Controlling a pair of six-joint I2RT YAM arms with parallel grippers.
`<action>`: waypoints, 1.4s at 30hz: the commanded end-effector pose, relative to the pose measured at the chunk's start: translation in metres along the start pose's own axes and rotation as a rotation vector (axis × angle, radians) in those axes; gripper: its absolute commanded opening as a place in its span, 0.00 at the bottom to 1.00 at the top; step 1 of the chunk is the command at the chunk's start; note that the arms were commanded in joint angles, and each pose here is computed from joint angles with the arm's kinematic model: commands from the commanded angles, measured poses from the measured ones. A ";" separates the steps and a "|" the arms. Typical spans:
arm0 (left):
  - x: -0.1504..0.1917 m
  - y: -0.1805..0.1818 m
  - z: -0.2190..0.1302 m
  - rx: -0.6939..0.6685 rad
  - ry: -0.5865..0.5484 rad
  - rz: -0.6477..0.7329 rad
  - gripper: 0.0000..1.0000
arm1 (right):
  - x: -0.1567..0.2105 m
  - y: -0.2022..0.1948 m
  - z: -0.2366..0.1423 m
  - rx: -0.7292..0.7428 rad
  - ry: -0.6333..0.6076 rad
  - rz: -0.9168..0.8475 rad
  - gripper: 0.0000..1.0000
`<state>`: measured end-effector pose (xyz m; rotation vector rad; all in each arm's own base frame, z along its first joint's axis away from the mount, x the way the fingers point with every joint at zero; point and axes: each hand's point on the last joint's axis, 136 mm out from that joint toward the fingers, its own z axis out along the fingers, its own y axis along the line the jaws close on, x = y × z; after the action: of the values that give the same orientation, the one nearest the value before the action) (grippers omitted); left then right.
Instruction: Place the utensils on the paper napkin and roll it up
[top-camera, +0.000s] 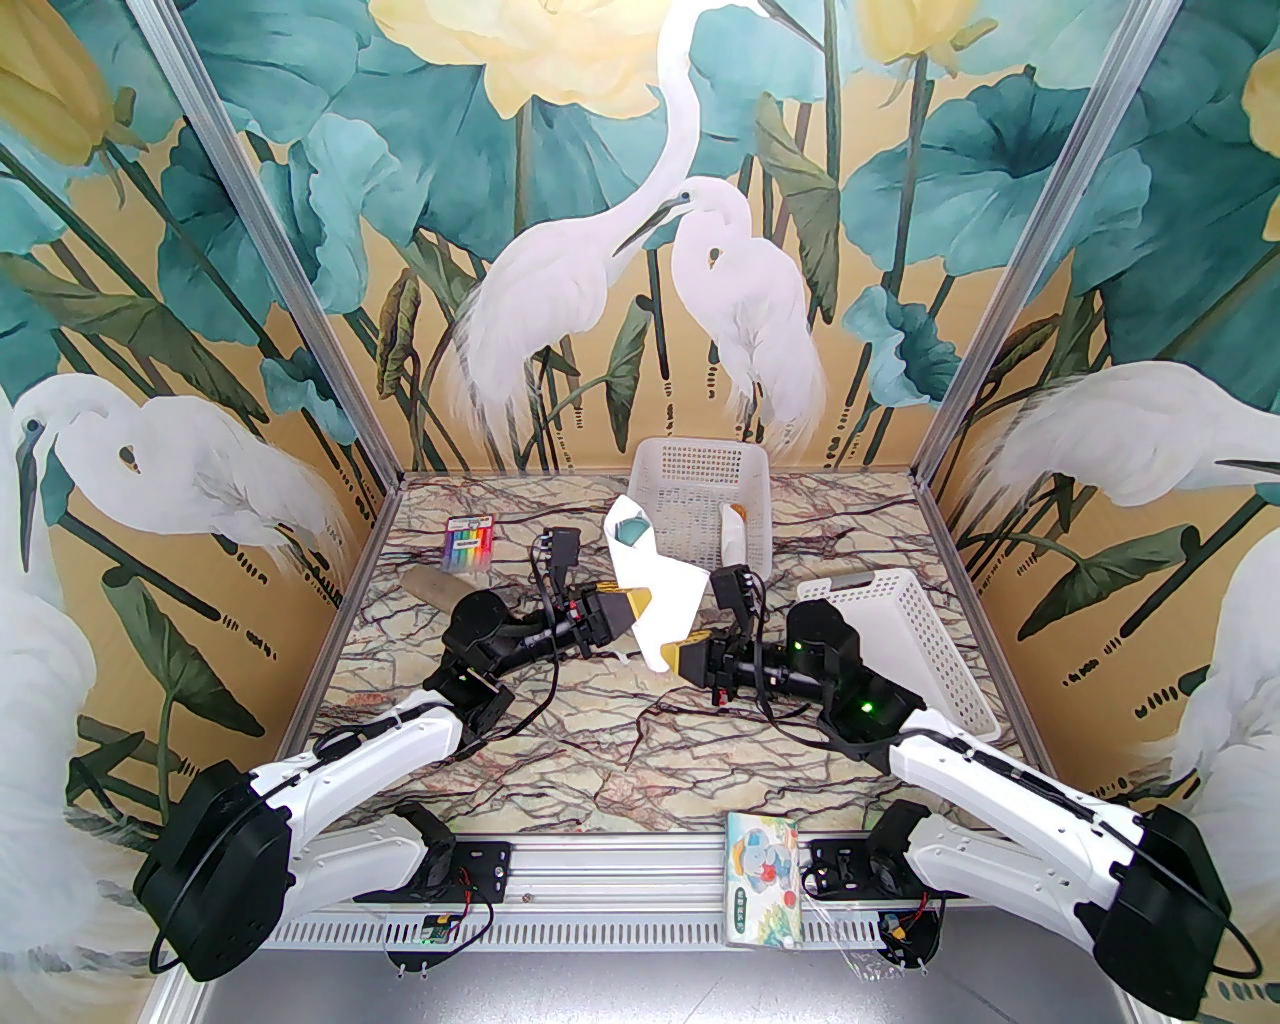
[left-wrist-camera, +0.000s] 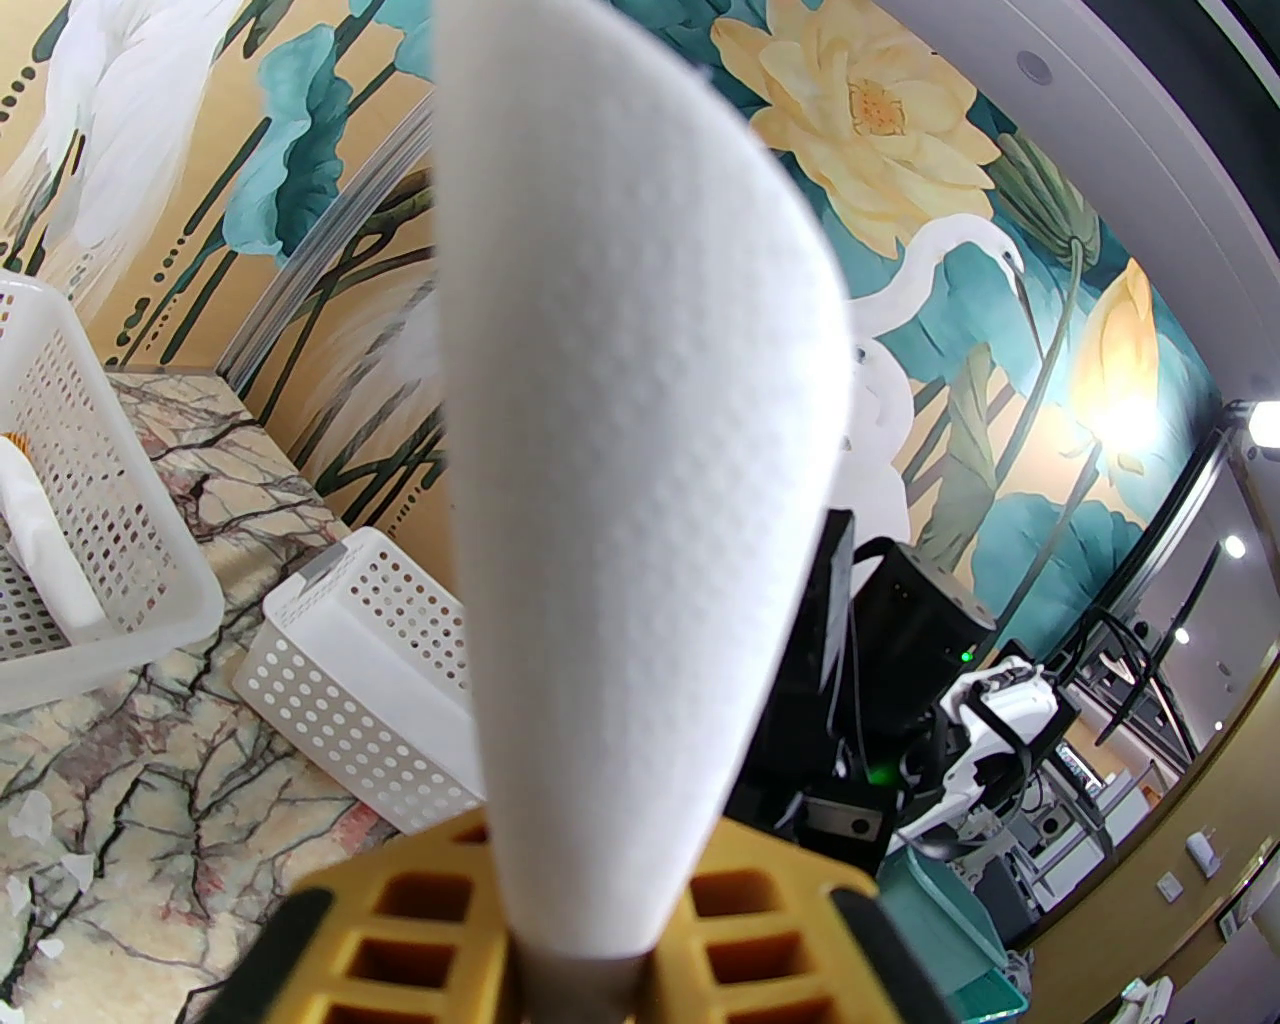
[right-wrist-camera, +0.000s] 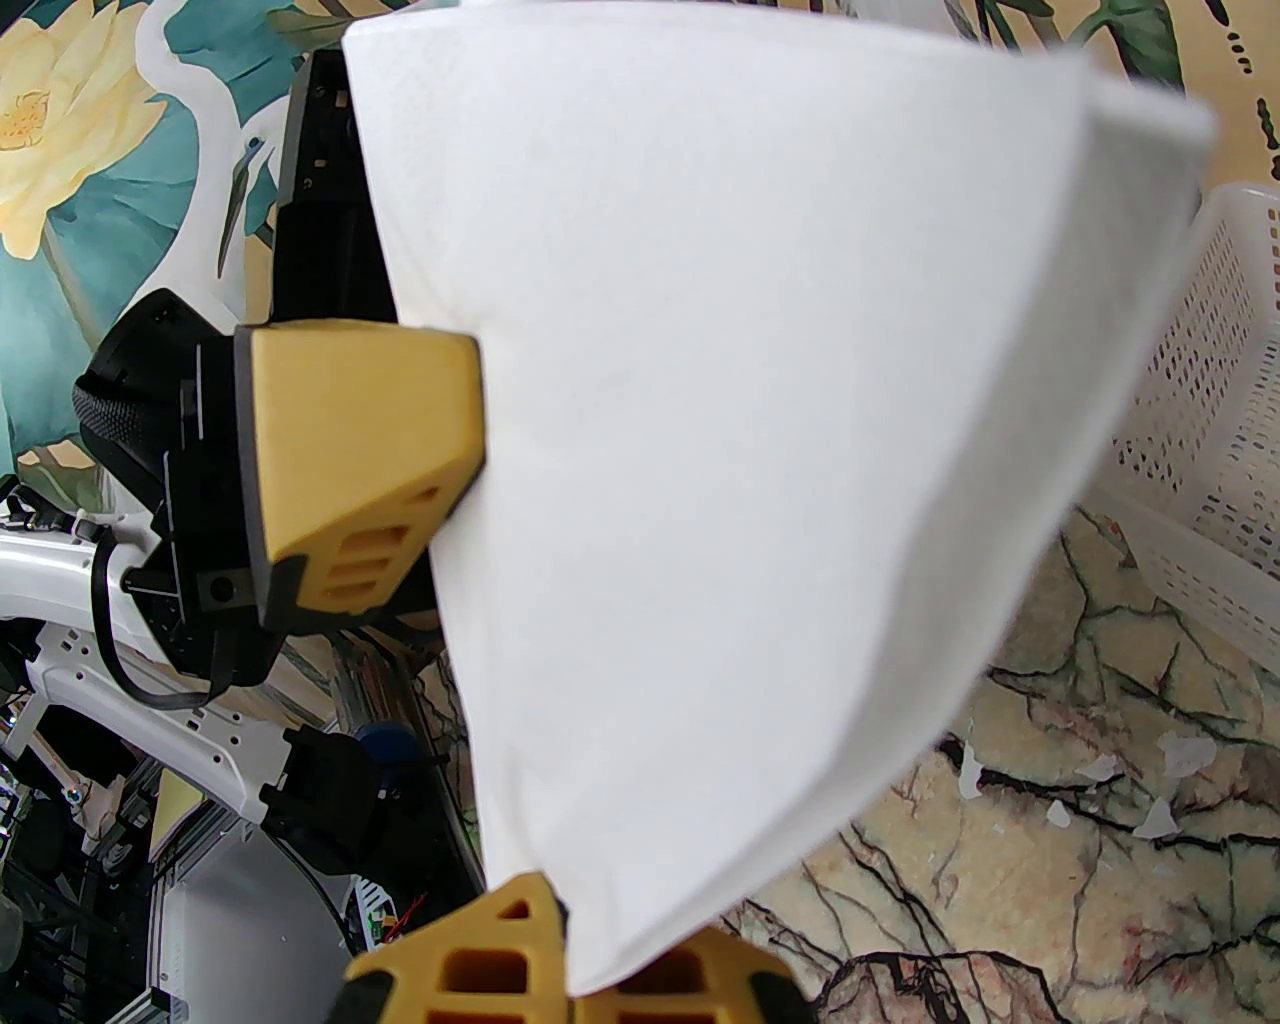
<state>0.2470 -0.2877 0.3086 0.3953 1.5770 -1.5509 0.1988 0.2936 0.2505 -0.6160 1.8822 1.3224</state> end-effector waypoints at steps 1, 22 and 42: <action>-0.015 -0.022 0.000 0.054 -0.034 0.053 0.14 | 0.006 0.005 -0.004 -0.009 0.042 -0.006 0.04; -0.016 -0.033 -0.006 0.082 -0.036 0.069 0.06 | -0.080 0.025 -0.049 -0.043 -0.142 -0.160 0.57; -0.021 -0.046 -0.011 0.110 -0.048 0.093 0.04 | -0.116 0.025 -0.054 -0.049 -0.214 -0.185 0.00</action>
<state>0.2303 -0.2817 0.3335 0.4376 1.4930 -1.5646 0.2345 0.2583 0.3476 -0.6421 1.6485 1.2840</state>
